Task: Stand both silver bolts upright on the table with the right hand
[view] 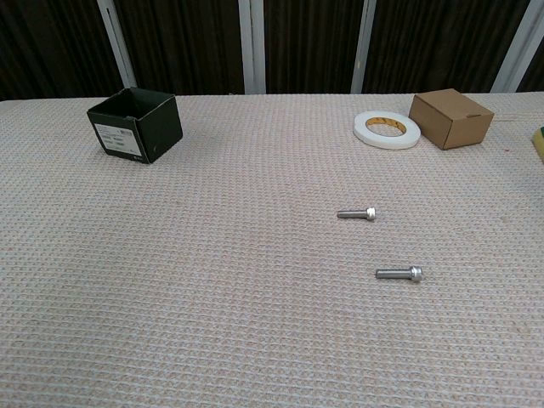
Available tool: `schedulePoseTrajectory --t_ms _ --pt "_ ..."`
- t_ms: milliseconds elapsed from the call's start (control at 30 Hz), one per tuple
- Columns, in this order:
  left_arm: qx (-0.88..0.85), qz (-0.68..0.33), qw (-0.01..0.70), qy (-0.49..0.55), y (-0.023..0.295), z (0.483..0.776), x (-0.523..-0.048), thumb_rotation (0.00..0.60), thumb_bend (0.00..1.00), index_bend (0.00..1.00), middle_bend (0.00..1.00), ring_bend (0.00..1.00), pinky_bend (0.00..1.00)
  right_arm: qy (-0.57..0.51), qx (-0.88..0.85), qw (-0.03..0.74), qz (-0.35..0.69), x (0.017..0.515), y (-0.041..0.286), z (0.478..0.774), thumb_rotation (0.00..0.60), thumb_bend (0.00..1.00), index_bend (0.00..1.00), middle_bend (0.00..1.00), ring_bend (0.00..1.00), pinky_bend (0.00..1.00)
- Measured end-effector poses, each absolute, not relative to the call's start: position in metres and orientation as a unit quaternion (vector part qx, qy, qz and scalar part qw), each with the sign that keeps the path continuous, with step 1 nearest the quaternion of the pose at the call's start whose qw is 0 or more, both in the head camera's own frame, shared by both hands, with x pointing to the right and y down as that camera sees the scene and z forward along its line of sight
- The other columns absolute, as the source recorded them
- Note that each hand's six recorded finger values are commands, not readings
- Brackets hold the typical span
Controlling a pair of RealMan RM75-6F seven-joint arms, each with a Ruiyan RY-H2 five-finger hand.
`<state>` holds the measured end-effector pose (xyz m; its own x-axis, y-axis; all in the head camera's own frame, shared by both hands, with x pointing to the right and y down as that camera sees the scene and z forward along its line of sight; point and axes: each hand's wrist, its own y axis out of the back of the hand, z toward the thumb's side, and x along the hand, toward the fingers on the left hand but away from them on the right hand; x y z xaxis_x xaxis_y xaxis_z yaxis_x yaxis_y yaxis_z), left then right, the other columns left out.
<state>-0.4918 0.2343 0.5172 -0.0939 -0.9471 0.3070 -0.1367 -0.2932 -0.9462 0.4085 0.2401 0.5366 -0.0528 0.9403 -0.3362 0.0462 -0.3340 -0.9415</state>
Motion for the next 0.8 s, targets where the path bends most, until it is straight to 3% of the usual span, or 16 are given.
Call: schedulePoseTrajectory --t_ms 800 --pt "-0.562 -0.57 0.361 0.479 0.2342 0.5164 -0.4909 0.6 0.15 0.16 0.09 0.0 0.06 -0.44 -0.575 0.37 0.582 0.3985 0.2483 0.5383 0.6 0.19 0.17 0.0 0.0 0.0"
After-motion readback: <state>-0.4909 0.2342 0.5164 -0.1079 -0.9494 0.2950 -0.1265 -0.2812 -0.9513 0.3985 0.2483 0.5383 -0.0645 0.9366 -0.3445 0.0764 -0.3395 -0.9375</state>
